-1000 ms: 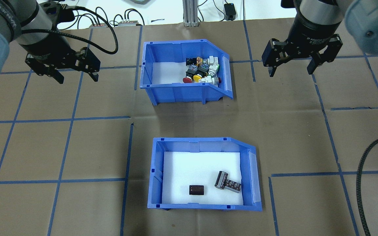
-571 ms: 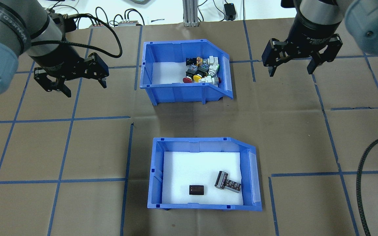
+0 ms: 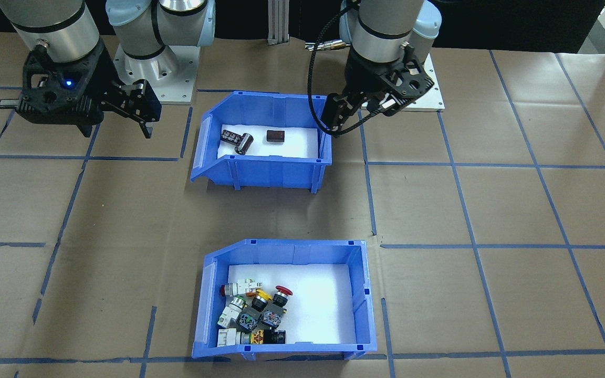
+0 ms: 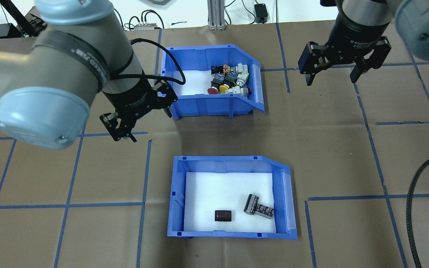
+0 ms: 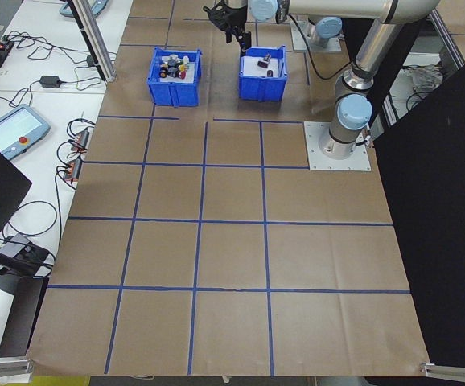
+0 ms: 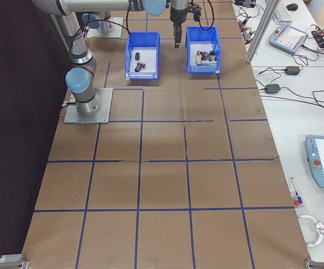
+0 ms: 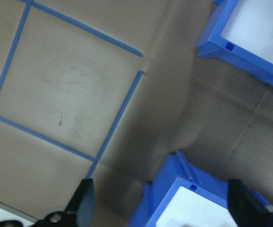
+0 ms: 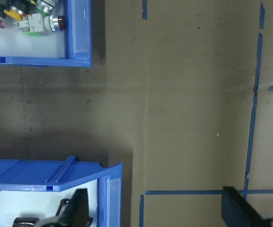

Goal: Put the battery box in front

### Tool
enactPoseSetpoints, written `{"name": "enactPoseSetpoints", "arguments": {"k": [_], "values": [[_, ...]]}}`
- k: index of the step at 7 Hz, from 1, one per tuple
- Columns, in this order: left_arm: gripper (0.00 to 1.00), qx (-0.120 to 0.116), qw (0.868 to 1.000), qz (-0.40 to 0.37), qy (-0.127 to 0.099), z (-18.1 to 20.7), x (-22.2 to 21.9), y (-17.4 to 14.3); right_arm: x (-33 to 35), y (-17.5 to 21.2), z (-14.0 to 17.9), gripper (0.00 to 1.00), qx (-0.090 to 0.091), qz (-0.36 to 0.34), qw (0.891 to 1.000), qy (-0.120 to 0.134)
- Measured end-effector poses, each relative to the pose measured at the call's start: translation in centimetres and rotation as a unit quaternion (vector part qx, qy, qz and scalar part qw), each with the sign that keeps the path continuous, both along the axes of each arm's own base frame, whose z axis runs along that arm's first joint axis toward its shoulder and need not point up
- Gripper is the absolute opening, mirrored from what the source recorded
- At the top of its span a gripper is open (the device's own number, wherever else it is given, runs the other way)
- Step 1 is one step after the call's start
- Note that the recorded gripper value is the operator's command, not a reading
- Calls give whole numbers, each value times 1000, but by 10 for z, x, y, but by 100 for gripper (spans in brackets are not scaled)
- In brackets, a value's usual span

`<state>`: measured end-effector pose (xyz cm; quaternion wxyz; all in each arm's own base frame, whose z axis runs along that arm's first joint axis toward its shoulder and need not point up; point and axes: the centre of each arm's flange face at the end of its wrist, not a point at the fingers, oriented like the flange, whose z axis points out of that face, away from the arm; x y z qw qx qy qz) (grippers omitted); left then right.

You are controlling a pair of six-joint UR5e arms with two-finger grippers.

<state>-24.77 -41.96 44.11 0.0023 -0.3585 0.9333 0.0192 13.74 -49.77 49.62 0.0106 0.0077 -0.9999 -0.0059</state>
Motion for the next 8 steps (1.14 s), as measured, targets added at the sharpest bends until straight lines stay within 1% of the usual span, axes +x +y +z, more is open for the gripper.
{"name": "enactPoseSetpoints", "arguments": {"k": [1, 2, 3, 4, 5, 6, 7, 8], "values": [[100, 13, 997, 77, -9, -14, -32, 27, 5, 0, -2, 100, 4, 20, 1000, 0], [100, 26, 988, 153, -23, -31, -55, 54, 16, -1, -7, 100, 8, 65, 998, -1], [100, 33, 974, 224, -27, -49, -72, 80, 26, -4, -12, 100, 12, 122, 993, -1], [100, 35, 962, 270, -14, -66, -81, 102, 36, -8, -15, 100, 13, 191, 982, -2], [100, 39, 957, 287, -5, -81, -85, 123, 48, -15, -17, 100, 8, 260, 966, -1], [100, 39, 956, 291, 1, -96, -88, 140, 66, -27, -20, 100, -4, 332, 943, 2], [100, 31, 954, 298, 11, -110, -92, 153, 91, -39, -26, 100, -14, 401, 916, 6], [100, 23, 952, 306, 22, -124, -95, 164, 121, -49, -33, 100, -21, 453, 891, 10]]}}
